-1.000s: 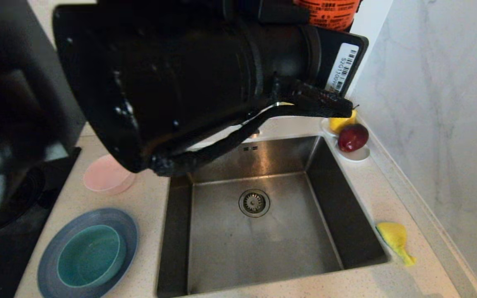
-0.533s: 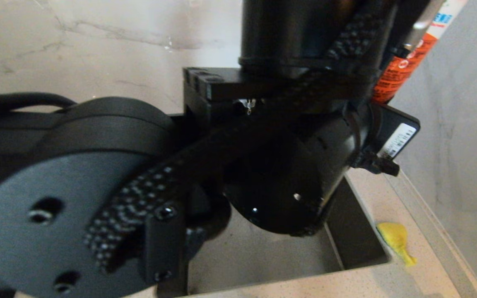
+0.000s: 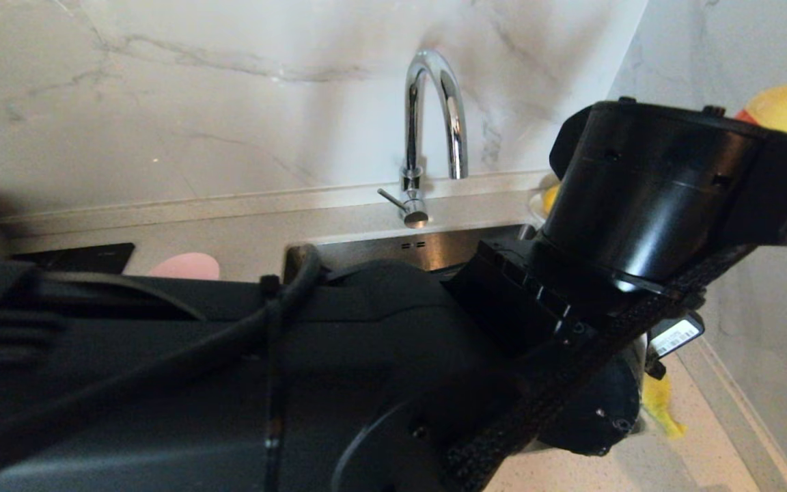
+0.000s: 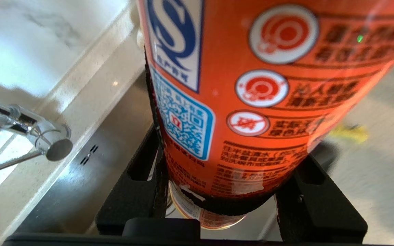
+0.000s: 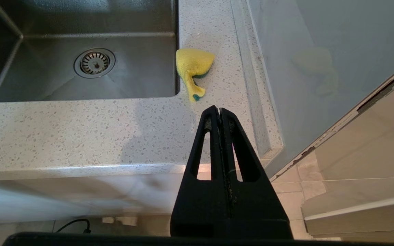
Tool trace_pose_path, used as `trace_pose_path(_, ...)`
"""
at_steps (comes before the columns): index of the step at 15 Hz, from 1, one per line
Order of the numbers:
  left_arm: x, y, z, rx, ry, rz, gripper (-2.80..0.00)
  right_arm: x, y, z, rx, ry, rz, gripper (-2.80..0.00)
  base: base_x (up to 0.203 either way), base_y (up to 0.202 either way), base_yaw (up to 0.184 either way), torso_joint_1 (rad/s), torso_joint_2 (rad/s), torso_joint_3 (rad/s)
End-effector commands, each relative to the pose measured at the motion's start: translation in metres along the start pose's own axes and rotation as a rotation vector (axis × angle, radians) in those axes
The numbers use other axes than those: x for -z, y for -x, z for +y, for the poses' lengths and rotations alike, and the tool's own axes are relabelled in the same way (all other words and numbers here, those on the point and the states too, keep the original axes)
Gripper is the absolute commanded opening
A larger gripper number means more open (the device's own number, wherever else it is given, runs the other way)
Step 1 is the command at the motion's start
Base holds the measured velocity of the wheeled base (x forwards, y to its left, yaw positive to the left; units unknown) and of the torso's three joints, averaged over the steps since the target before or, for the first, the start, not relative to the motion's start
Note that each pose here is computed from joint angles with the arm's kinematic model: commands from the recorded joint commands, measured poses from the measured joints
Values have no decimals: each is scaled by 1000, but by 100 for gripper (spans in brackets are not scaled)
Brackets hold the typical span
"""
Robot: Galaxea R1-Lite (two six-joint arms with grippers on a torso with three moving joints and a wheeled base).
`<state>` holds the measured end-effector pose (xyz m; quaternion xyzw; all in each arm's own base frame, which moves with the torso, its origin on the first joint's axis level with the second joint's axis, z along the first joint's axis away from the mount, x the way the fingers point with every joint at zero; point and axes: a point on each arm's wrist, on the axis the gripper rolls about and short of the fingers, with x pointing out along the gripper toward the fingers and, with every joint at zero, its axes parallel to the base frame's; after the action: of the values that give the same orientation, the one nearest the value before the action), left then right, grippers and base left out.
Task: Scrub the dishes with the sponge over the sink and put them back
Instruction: Squeeze it onto the sponge
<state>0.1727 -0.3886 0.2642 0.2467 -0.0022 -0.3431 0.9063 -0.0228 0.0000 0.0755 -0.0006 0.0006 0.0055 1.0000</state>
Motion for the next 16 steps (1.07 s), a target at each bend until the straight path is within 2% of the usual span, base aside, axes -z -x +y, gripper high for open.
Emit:
trace_pose_path(1, 17, -15, -14, -24, -62, 66, -280, 0, 0, 0, -1, 0, 0, -280, 0, 0, 0, 0, 0, 0)
trace_pose_path(3, 30, -24, -22, -95, -141, 133, -280, 0, 0, 0, -1, 0, 0, -280, 0, 0, 0, 0, 0, 0)
trace_pose_path(5, 40, -30, -29, -91, -172, 163, -280, 0, 0, 0, -1, 0, 0, -280, 0, 0, 0, 0, 0, 0)
trace_pose_path(9, 56, -36, -39, -60, -338, 205, -280, 0, 0, 0, -1, 0, 0, -280, 0, 0, 0, 0, 0, 0)
trace_pose_path(11, 63, -41, -45, -47, -391, 222, -280, 0, 0, 0, -1, 0, -3, -280, 0, 0, 0, 0, 0, 0)
trace_pose_path(13, 72, -45, -51, -42, -472, 238, -280, 0, 0, 0, -1, 0, 0, -280, 0, 0, 0, 0, 0, 0)
trace_pose_path(14, 76, -47, -53, -49, -499, 241, -280, 0, 0, 0, -1, 0, 0, -280, 0, 0, 0, 0, 0, 0)
trace_pose_path(16, 83, -53, -58, -107, -517, 276, -280, 0, 0, 0, -1, 0, -1, -280, 0, 0, 0, 0, 0, 0)
